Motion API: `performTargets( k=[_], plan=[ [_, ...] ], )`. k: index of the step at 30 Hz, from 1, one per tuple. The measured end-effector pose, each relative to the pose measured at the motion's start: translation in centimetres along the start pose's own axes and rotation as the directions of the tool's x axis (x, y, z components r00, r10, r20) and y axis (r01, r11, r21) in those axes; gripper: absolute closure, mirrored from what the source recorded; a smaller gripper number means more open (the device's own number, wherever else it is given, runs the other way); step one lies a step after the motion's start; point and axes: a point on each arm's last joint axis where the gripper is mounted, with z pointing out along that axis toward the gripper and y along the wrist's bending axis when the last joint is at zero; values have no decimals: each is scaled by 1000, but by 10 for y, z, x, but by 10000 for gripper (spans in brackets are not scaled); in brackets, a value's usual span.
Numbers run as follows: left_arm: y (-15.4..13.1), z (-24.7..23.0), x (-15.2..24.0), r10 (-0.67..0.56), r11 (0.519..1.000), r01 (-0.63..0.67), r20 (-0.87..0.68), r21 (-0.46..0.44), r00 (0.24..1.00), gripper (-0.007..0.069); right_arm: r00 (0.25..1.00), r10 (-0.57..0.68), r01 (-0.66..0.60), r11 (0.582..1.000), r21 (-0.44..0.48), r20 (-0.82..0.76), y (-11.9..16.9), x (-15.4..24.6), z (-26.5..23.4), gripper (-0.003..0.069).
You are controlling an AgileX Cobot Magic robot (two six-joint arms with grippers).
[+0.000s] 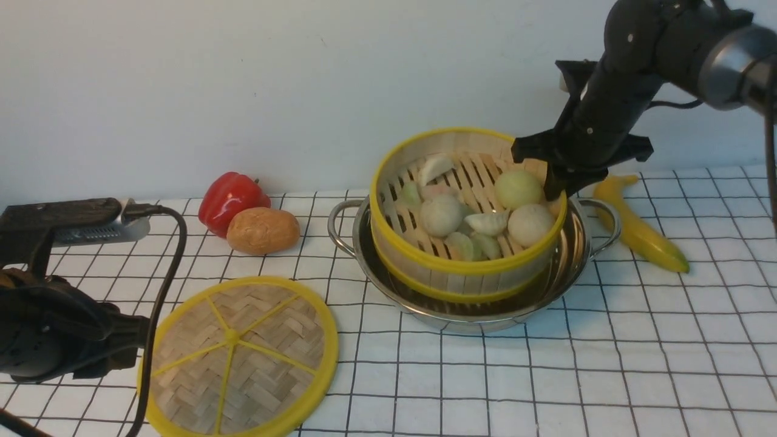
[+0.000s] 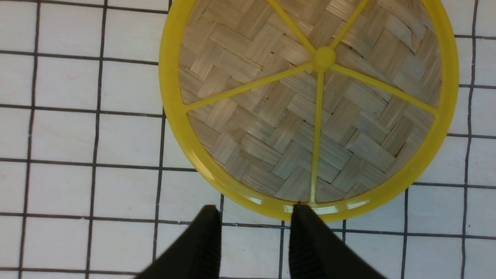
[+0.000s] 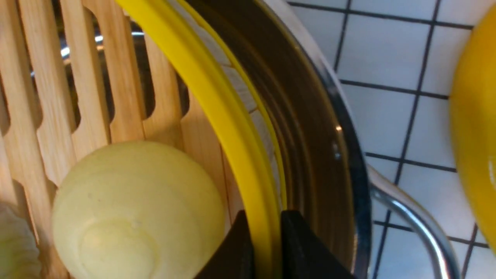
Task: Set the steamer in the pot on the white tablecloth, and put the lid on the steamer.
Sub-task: 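Place the bamboo steamer basket of food into the steel pot with the right gripper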
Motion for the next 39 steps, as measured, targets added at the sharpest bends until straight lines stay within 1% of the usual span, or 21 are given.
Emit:
performTargets(
  k=[5, 11, 31, 34, 39],
  plan=[
    [0, 0, 0, -4, 1000, 4, 0, 5, 1000, 382, 999, 0, 0, 1000, 21, -37, -3, 2, 21, 582],
    [-1, 0, 0, -8, 1000, 8, 1, 9, 1000, 382, 999, -12, 14, 998, 53, -42, -7, 2, 27, 582],
    [-1, 0, 0, -8, 1000, 8, 1, 10, 1000, 382, 999, -5, 7, 999, 42, -52, -6, 2, 32, 580],
    [-1, 0, 0, -8, 1000, 8, 2, 9, 1000, 382, 999, -4, 6, 999, 42, -52, -6, 2, 32, 568],
    [-1, 0, 0, -4, 1000, 4, 3, 9, 1000, 382, 998, 2, 0, 1000, 29, -55, -5, 2, 32, 523]
  ],
)
